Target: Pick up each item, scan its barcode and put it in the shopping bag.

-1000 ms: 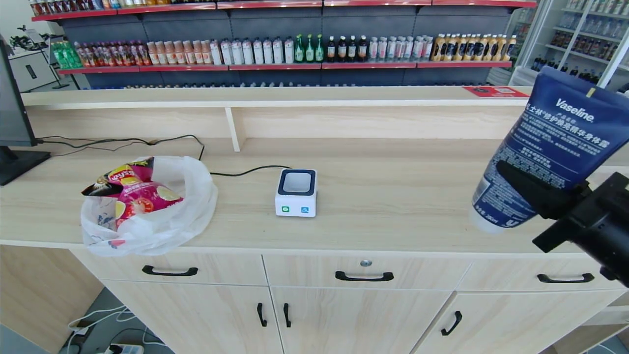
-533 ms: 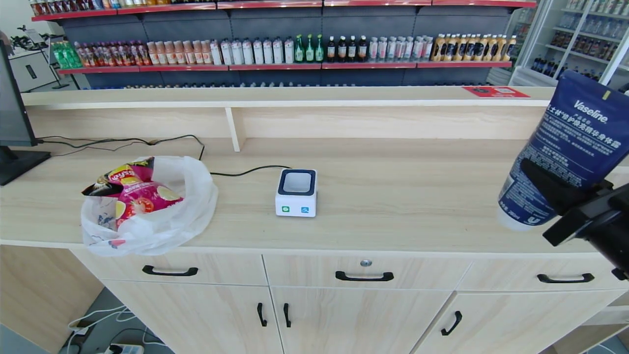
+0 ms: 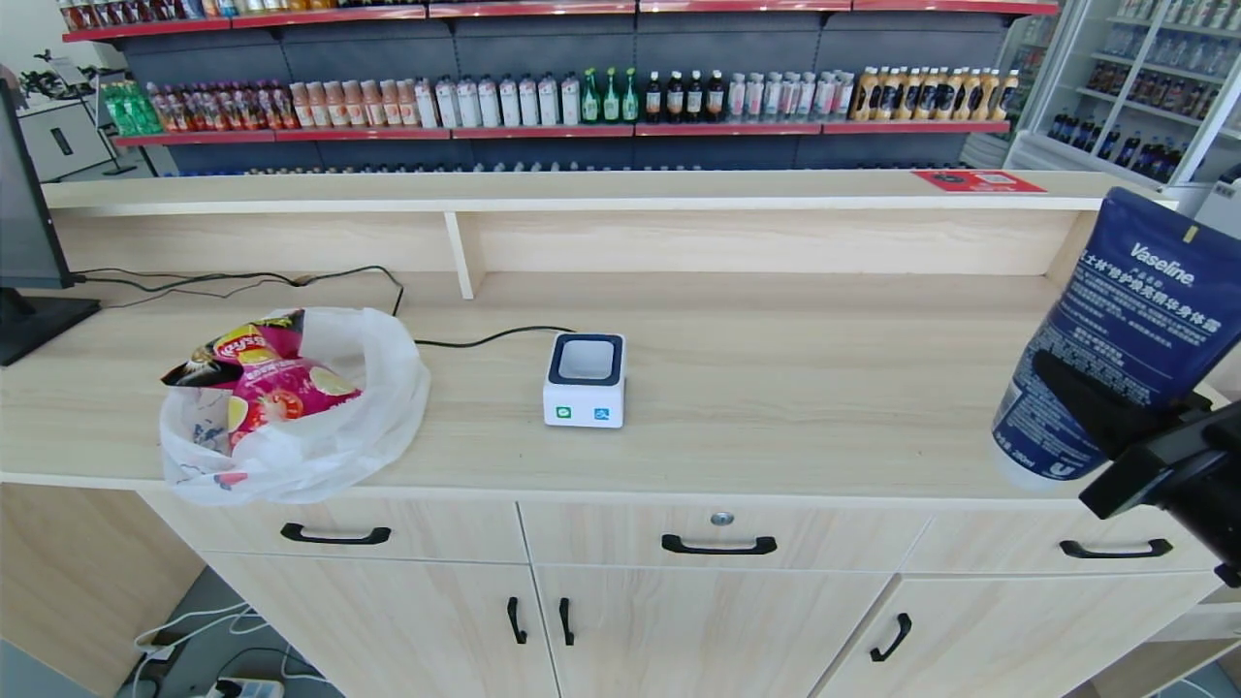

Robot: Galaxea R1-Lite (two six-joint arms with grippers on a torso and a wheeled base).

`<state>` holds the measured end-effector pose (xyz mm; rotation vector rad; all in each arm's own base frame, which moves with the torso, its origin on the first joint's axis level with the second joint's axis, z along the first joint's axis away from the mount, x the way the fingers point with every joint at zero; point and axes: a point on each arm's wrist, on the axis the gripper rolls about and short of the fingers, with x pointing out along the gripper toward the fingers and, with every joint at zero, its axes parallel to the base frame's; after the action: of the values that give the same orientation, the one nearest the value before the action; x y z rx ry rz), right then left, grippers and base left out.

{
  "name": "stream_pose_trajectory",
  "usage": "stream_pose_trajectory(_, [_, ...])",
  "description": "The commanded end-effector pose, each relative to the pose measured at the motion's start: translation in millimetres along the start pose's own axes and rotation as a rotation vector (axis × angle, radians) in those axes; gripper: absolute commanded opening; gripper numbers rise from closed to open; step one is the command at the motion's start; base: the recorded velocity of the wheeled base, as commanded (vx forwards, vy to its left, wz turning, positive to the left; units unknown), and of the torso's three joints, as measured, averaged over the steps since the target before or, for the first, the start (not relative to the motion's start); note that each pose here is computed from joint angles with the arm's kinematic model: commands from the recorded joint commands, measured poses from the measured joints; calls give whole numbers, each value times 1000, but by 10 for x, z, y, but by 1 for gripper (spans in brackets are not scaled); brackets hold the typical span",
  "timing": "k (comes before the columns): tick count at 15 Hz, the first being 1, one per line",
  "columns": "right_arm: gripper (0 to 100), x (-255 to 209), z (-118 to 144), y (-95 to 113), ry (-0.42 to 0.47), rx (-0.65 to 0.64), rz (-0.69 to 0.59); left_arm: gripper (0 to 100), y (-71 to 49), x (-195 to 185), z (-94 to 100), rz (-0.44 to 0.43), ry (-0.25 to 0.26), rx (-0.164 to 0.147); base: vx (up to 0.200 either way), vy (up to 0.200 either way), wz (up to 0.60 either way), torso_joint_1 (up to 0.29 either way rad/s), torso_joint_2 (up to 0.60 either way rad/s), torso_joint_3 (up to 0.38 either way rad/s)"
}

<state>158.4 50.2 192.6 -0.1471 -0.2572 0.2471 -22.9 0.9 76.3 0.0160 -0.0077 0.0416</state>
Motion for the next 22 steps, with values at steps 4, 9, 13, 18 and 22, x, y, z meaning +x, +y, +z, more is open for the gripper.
stream_pose_trajectory(4, [0, -36, -12, -11, 5, 0, -5, 100, 0, 0, 0, 1, 0, -1, -150, 0, 0, 3, 1, 2])
stream_pose_trajectory(9, [0, -58, -50, -8, 24, -1, -9, 100, 0, 0, 0, 0, 0, 1, 0, 120, 0, -11, -8, 2])
stream_pose_trajectory(13, [0, -108, -52, -11, 26, -1, -25, 100, 0, 0, 0, 0, 0, 1, 0, 200, 0, 7, 8, 5])
stream_pose_trajectory(18, [0, -131, -30, -22, 16, -4, -42, 100, 0, 0, 3, 1, -3, -12, 0, 200, 0, 6, 3, 1])
stream_pose_trajectory(22, [0, -124, -28, -22, 17, -20, -43, 100, 0, 0, 3, 1, -3, -10, 0, 200, 0, 0, 5, 2])
